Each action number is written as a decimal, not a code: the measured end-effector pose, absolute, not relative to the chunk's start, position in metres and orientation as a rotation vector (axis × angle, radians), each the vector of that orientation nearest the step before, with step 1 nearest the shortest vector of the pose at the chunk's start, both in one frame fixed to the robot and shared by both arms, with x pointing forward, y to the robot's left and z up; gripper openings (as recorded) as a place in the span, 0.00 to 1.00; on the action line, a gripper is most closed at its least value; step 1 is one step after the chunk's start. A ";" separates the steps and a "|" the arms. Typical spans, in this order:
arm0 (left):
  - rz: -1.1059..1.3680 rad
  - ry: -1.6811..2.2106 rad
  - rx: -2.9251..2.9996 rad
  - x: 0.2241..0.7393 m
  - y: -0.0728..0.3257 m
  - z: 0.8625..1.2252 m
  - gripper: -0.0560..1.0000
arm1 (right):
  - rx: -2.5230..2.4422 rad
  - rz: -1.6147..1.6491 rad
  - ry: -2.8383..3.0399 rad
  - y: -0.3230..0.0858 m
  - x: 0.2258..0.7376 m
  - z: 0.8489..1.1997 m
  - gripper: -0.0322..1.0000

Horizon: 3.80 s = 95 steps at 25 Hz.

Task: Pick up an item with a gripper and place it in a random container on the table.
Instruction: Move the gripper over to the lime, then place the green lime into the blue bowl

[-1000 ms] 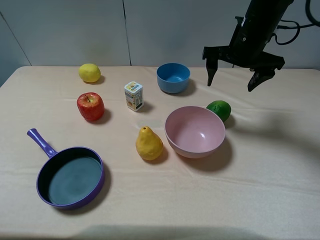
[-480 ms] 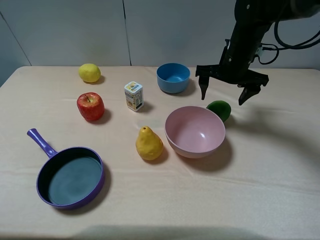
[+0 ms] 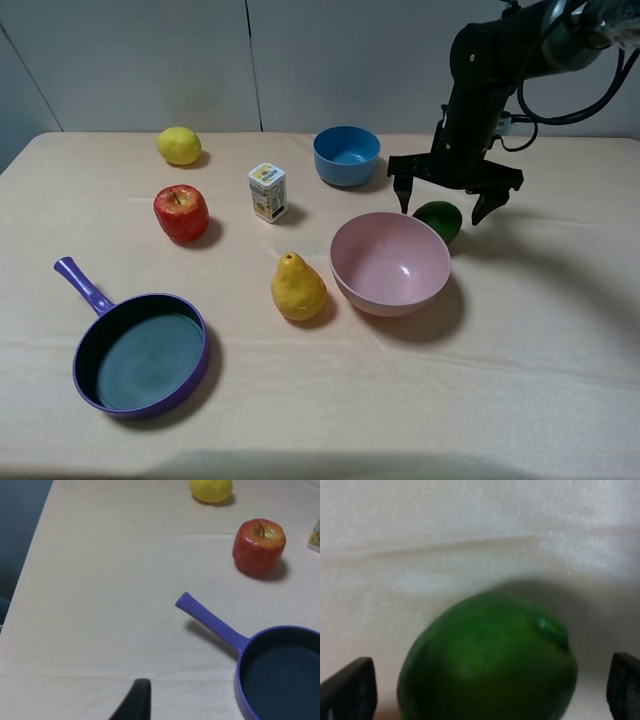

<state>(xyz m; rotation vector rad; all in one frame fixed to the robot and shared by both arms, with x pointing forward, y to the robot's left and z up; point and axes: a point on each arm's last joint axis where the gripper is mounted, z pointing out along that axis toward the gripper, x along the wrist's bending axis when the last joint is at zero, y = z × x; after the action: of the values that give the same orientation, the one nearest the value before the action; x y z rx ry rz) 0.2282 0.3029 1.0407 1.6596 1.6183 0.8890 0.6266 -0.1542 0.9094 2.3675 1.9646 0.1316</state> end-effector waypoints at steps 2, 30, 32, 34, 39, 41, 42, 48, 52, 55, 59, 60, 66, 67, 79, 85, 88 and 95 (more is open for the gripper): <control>0.889 1.618 1.660 0.228 0.303 1.041 0.97 | 2.358 0.136 1.965 -0.154 0.628 0.906 0.70; 0.889 1.618 1.660 0.228 0.303 1.041 0.97 | 2.356 0.075 1.970 -0.155 0.630 0.881 0.55; 0.889 1.618 1.660 0.228 0.303 1.041 0.97 | 2.355 0.075 1.971 -0.155 0.630 0.881 0.55; 0.889 1.618 1.660 0.228 0.303 1.041 0.97 | 2.355 0.075 1.971 -0.155 0.630 0.881 0.55; 0.889 1.618 1.660 0.228 0.303 1.041 0.97 | 2.355 0.075 1.971 -0.155 0.630 0.881 0.55; 0.889 1.618 1.660 0.228 0.303 1.041 0.97 | 2.356 0.074 1.971 -0.155 0.630 0.881 0.55; 0.889 1.618 1.660 0.228 0.303 1.041 0.97 | 2.356 0.074 1.971 -0.155 0.630 0.882 0.55; 0.889 1.618 1.660 0.228 0.303 1.041 0.97 | 2.351 0.093 1.966 -0.155 0.629 0.895 0.55; 0.889 1.618 1.660 0.228 0.303 1.041 0.97 | 2.340 0.083 1.980 -0.156 0.627 0.902 0.55; 0.889 1.618 1.660 0.228 0.303 1.041 0.97 | 2.326 0.081 1.996 -0.157 0.625 0.909 0.55; 0.889 1.618 1.660 0.228 0.303 1.041 0.97 | 2.300 0.123 2.008 -0.157 0.624 0.924 0.55; 0.889 1.618 1.660 0.228 0.303 1.041 0.97 | 2.296 0.129 2.009 -0.157 0.623 0.927 0.55; 0.889 1.618 1.660 0.228 0.303 1.041 0.97 | 2.300 0.109 2.029 -0.158 0.618 0.938 0.55; 0.889 1.618 1.660 0.228 0.303 1.041 0.97 | 2.304 0.102 2.035 -0.158 0.618 0.939 0.55; 0.889 1.618 1.660 0.228 0.303 1.041 0.97 | 2.250 0.085 2.137 -0.154 0.623 0.978 0.55; 0.889 1.618 1.660 0.228 0.303 1.041 0.97 | 2.197 0.165 2.172 -0.149 0.632 1.003 0.55; 0.889 1.618 1.660 0.228 0.303 1.041 0.97 | 2.183 0.232 2.178 -0.146 0.636 1.014 0.55; 0.889 1.618 1.660 0.228 0.303 1.041 0.97 | 2.215 0.328 2.184 -0.136 0.649 1.018 0.55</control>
<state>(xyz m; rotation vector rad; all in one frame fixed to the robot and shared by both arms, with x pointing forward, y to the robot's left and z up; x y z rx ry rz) 0.2282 0.3029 1.0407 1.6596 1.6183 0.8890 0.6486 -0.1358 1.0180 2.2152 2.1836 0.3276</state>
